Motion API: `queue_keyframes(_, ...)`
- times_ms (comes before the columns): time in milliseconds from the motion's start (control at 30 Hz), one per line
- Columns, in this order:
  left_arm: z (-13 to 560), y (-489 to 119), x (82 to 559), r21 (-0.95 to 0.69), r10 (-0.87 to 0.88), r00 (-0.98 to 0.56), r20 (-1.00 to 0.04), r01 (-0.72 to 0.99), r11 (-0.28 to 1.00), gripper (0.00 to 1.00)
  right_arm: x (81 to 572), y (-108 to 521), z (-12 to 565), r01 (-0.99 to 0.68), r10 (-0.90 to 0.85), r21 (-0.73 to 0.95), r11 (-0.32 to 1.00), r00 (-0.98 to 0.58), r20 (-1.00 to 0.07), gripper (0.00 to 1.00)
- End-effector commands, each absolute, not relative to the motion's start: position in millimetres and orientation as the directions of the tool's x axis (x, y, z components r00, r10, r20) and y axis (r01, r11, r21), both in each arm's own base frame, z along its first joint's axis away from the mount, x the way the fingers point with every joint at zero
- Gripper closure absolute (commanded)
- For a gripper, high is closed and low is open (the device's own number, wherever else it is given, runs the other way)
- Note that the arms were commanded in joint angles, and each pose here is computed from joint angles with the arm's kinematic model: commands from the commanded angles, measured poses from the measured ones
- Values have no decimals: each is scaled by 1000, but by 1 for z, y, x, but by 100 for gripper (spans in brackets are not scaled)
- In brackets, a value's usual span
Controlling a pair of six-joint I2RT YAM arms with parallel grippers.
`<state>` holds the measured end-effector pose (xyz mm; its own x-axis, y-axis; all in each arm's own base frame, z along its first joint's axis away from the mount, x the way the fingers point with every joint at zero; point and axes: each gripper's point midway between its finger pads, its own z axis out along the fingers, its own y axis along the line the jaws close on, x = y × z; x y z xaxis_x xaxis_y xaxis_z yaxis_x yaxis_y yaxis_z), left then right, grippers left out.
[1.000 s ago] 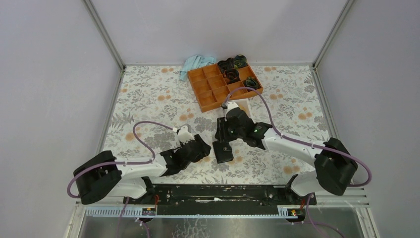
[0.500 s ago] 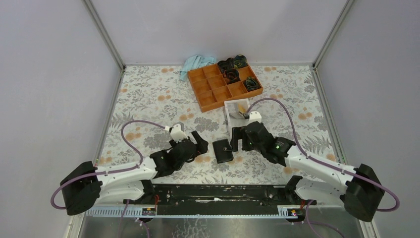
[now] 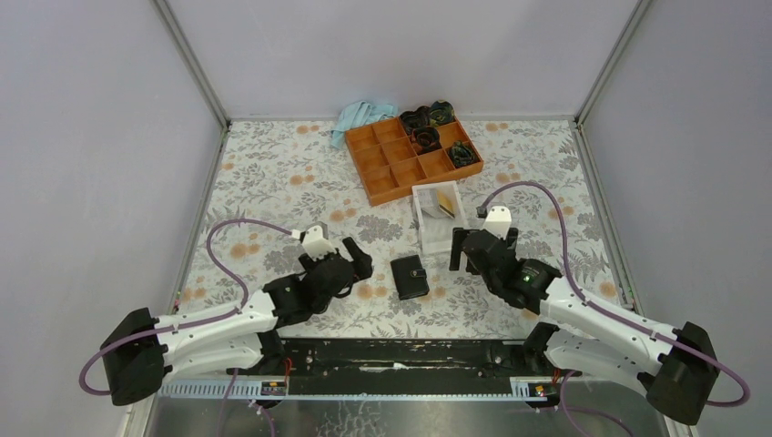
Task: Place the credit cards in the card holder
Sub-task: Reset both arms
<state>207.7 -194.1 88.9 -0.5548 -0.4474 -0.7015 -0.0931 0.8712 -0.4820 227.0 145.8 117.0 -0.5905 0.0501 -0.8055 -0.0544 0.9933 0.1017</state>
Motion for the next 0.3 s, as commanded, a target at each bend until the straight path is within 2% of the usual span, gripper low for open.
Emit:
queue_keyframes(0,92,-184,211,-437,-423,-524,-739,-105,893,0,233,116,134,104,99,52,993,-531,-841,1)
queue_keyframes(267,96,-181,213,-433,-422,-505,-753,-104,896,0,230,97,152,145,124,63,987,-464,-877,1)
